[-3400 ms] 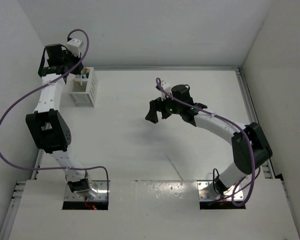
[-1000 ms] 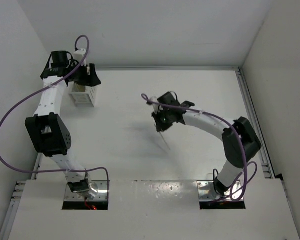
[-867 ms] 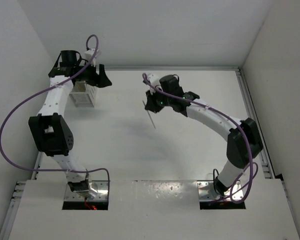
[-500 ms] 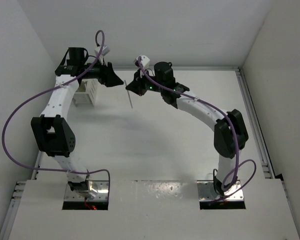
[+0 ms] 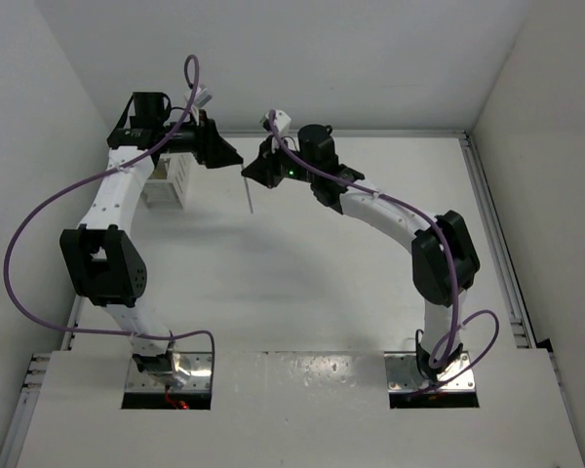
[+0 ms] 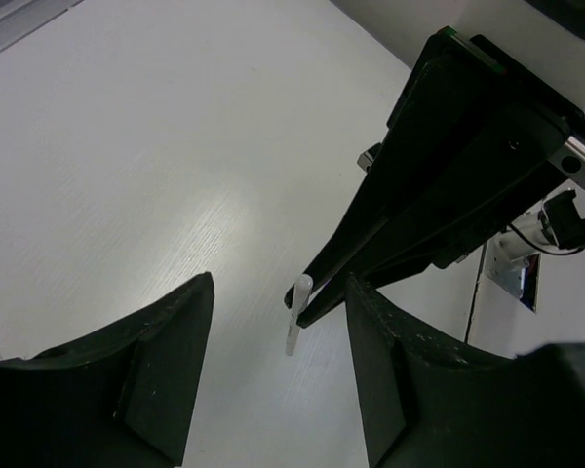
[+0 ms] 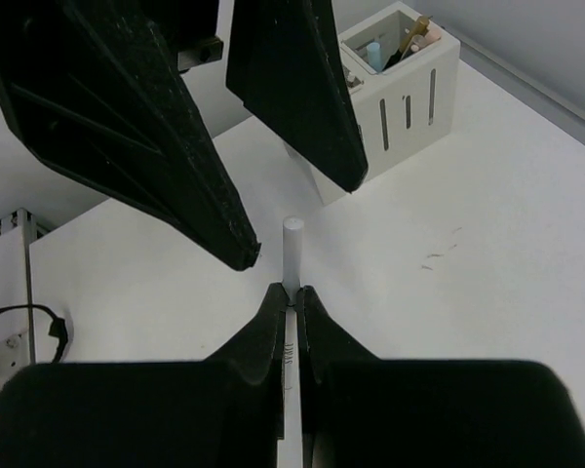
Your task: Organize the makeup
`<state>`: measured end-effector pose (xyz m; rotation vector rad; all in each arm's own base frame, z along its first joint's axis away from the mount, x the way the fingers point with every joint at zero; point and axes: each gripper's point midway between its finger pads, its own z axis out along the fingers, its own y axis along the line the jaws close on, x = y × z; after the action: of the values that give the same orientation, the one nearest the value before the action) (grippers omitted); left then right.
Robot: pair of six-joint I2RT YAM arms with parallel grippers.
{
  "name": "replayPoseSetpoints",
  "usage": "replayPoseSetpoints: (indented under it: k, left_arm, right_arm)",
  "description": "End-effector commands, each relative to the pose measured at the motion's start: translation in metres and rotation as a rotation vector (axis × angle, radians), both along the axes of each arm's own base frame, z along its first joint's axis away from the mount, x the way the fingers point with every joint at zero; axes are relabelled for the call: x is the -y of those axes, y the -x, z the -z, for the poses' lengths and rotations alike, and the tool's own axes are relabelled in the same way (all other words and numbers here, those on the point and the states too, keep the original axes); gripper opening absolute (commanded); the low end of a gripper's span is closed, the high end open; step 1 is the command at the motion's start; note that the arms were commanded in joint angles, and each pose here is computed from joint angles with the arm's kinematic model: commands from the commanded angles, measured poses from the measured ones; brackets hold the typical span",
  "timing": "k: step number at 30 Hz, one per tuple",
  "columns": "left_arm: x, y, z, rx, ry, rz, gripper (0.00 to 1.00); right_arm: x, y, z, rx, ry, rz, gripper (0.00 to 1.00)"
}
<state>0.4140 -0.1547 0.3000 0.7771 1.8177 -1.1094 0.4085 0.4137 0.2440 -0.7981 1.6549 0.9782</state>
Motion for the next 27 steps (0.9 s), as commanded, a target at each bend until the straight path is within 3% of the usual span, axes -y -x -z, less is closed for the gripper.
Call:
replayPoseSetpoints:
  k: [1, 5, 12, 15, 17, 19, 22, 24, 27]
  left_arm:
    - [0.007, 0.012, -0.022, 0.083, 0.005, 0.028, 0.61]
    - [0.011, 0.012, -0.024, 0.082, 0.009, 0.035, 0.47]
    - [0.014, 0.013, -0.016, 0.055, 0.002, 0.027, 0.43]
    - [0.017, 0.012, -0.016, 0.055, 0.001, 0.026, 0.26]
    - [0.016, 0.01, -0.016, 0.056, -0.001, 0.016, 0.05]
    - [0.016, 0.009, -0.016, 0.056, -0.006, 0.008, 0.0]
    - [0.015, 0.008, -0.015, 0.048, -0.008, -0.002, 0.0]
    - [0.014, 0.006, -0.014, 0.048, -0.016, -0.013, 0.0]
    - [0.008, 0.0, -0.013, 0.058, -0.049, -0.066, 0.0]
  right_arm:
    - [-0.006, 0.0, -0.031, 0.05, -0.088, -0.004, 0.0]
    - [-0.009, 0.003, -0.034, 0.055, -0.099, -0.01, 0.0]
    - [-0.011, 0.004, -0.031, 0.041, -0.107, -0.008, 0.0]
    - [-0.011, 0.008, -0.031, 0.037, -0.112, -0.014, 0.0]
    - [-0.011, 0.01, -0.029, 0.036, -0.111, -0.015, 0.0]
    - [-0.01, 0.009, -0.029, 0.035, -0.113, -0.011, 0.0]
    - [-0.009, 0.011, -0.028, 0.027, -0.113, -0.008, 0.0]
    - [-0.007, 0.01, -0.024, 0.014, -0.11, 0.003, 0.3]
    - [-0.002, 0.008, -0.018, -0.007, -0.109, 0.027, 0.61]
